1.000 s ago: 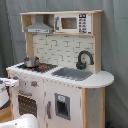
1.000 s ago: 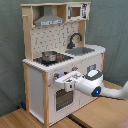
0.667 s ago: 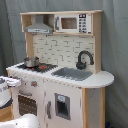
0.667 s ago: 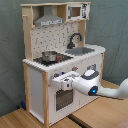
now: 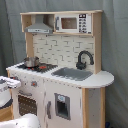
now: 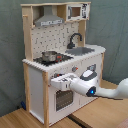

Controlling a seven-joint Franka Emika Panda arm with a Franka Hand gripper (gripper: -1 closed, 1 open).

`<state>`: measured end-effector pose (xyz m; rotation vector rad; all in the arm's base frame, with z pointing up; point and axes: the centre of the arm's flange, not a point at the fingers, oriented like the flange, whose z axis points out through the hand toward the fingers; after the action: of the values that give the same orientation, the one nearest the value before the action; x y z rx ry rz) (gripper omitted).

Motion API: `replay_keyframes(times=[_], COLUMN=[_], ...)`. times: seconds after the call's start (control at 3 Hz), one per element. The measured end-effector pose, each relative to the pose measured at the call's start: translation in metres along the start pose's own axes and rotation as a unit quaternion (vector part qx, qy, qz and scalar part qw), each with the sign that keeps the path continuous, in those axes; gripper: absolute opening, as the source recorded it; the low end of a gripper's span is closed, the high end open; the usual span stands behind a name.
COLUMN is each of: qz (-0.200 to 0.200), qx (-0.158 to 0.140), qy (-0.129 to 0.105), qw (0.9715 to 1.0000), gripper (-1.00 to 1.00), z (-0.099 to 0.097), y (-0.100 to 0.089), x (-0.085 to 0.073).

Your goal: Play with the kitchen

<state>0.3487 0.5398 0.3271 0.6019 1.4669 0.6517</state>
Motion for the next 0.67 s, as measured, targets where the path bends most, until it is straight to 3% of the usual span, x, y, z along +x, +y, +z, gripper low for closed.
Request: replay_keyframes(times=[0.33,0.67], qz=[0.01,0.067], qx=[0.001,0.001], qy=[-0.001,-0.001], qw=[0.9999,0.9977], gripper=[-1.0,-1.0], z=[0.0007,0.0005], y=[-0.0007,-0.0006], x=[-0.0009,-0.0008])
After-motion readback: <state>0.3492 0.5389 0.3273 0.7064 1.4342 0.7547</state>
